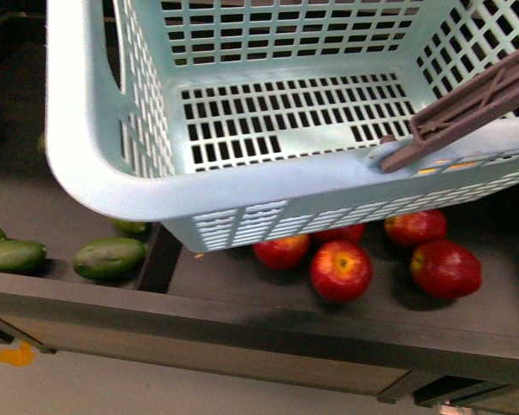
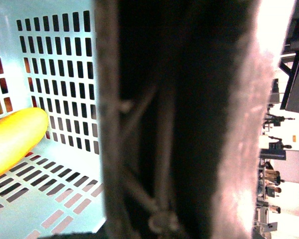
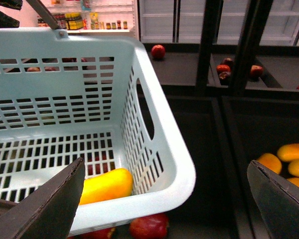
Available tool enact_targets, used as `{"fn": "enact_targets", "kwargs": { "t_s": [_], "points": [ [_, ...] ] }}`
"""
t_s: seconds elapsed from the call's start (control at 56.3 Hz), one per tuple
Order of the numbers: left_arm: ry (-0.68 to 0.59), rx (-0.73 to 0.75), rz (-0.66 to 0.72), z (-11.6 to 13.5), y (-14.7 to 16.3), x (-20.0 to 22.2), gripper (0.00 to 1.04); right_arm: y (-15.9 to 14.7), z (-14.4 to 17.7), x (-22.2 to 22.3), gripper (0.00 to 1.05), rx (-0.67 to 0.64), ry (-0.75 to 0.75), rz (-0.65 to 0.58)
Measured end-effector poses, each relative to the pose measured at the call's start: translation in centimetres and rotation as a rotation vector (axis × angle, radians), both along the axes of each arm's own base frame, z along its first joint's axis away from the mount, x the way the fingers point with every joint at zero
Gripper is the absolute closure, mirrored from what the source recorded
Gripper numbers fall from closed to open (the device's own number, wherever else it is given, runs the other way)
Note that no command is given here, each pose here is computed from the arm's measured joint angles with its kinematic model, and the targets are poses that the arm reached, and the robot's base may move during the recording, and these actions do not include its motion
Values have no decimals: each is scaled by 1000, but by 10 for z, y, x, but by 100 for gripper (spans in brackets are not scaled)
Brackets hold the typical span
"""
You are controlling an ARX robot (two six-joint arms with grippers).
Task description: Pick mango and avocado into basket
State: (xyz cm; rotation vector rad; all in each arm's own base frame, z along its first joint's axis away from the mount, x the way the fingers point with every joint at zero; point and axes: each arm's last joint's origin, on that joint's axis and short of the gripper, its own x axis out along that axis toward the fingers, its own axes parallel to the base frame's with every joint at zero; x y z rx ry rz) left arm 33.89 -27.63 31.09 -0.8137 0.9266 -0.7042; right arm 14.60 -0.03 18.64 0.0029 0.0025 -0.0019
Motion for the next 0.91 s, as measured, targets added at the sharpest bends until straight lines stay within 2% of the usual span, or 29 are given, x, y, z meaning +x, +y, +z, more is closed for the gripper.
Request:
{"fn": "enact_targets", "kwargs": {
  "t_s": [0.905],
  "points": [
    [-4, 5, 9, -1, 3, 2, 92, 0, -1, 0, 9, 0, 5, 1]
  ]
}}
